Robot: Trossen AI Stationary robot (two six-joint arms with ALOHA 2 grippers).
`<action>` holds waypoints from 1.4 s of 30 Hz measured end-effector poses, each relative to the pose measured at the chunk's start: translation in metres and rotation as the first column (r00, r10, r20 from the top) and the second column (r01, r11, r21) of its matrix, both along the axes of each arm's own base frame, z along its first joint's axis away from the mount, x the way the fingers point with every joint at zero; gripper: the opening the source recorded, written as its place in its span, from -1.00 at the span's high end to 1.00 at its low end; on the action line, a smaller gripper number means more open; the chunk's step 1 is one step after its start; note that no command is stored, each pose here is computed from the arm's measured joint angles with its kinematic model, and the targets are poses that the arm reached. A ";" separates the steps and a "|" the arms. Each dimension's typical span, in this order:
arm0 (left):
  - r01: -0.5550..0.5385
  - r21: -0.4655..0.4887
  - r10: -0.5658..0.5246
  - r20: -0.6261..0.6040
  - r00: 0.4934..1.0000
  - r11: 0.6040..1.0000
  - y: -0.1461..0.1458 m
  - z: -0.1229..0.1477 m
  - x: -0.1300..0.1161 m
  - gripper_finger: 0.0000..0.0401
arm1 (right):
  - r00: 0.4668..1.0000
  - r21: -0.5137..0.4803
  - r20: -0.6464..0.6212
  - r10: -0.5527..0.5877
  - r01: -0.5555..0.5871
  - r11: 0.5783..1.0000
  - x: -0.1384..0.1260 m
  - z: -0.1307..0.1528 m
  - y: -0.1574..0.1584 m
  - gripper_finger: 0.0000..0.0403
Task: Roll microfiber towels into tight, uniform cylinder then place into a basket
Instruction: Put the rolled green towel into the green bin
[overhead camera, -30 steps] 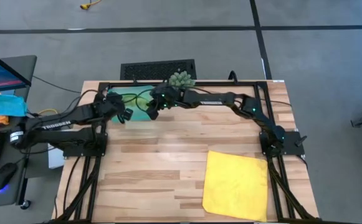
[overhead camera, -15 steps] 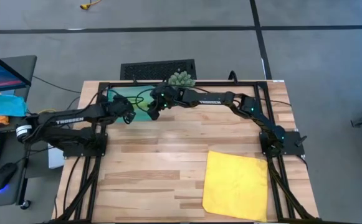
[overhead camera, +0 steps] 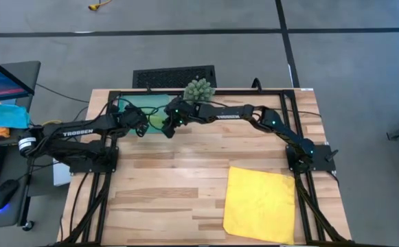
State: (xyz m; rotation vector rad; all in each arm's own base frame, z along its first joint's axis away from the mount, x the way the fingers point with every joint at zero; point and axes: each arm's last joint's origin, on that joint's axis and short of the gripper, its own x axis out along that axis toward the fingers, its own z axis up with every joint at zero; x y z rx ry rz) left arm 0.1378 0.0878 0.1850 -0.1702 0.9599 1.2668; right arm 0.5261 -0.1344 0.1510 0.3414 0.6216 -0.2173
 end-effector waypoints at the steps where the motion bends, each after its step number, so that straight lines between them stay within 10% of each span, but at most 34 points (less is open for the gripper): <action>1: 0.000 0.000 0.000 0.000 1.000 1.000 0.000 0.000 0.000 0.93 | 1.000 0.004 -0.011 -0.002 0.002 1.000 -0.001 0.000 0.000 0.92; 42: 0.111 -0.337 -0.072 0.125 0.990 0.935 -0.007 -0.007 -0.002 0.78 | 0.954 0.096 -0.296 0.045 -0.017 0.995 -0.012 0.032 0.032 0.82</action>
